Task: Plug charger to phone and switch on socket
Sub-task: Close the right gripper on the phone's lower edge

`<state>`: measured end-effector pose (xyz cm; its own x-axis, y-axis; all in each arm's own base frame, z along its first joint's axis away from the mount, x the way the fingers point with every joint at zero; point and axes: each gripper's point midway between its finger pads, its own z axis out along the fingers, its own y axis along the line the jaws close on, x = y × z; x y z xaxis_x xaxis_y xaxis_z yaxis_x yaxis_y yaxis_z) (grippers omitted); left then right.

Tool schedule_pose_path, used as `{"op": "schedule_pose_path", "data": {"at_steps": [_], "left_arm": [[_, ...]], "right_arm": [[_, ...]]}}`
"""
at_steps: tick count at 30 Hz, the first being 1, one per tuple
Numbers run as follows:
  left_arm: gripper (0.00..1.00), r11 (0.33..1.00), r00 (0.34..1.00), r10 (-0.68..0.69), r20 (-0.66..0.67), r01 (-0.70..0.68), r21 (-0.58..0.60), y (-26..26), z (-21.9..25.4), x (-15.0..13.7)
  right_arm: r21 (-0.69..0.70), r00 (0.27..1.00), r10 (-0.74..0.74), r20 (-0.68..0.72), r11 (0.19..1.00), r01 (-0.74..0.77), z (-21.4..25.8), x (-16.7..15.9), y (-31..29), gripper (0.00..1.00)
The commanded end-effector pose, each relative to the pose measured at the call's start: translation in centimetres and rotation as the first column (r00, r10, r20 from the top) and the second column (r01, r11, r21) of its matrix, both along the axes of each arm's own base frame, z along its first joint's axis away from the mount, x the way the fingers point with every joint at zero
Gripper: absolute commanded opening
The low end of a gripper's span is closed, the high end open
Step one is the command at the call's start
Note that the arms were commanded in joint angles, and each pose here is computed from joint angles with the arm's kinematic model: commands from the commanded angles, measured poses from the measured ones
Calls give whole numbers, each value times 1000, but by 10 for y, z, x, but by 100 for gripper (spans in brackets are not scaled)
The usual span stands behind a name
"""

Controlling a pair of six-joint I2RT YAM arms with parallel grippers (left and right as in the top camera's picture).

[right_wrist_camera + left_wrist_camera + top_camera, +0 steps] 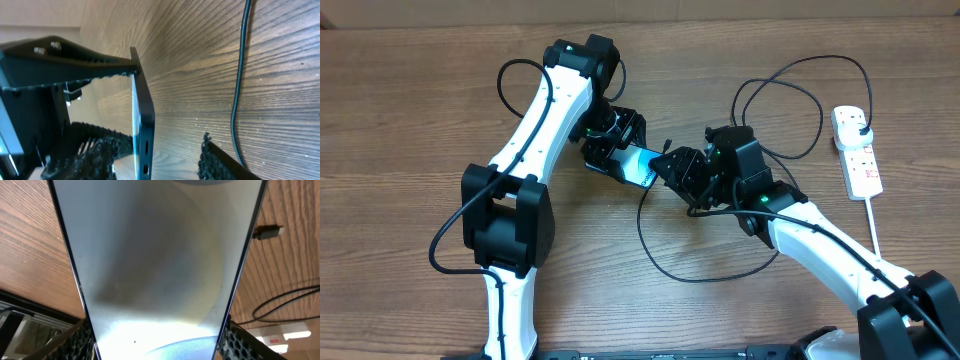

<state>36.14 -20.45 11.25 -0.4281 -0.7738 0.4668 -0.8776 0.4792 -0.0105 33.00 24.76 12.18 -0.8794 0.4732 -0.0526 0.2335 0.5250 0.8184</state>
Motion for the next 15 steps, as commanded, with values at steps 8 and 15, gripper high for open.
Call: {"op": "schedule_pose_path", "data": {"at_steps": [8,15], "left_arm": [[33,999,1000,-18,-6,17,-46,-22,11,-7],[33,998,999,-42,-6,42,-45,-30,11,-13]], "right_arm": [[4,998,-57,25,998,57,7,11,5,49],[-22,998,-56,35,998,57,4,7,11,37]]}}
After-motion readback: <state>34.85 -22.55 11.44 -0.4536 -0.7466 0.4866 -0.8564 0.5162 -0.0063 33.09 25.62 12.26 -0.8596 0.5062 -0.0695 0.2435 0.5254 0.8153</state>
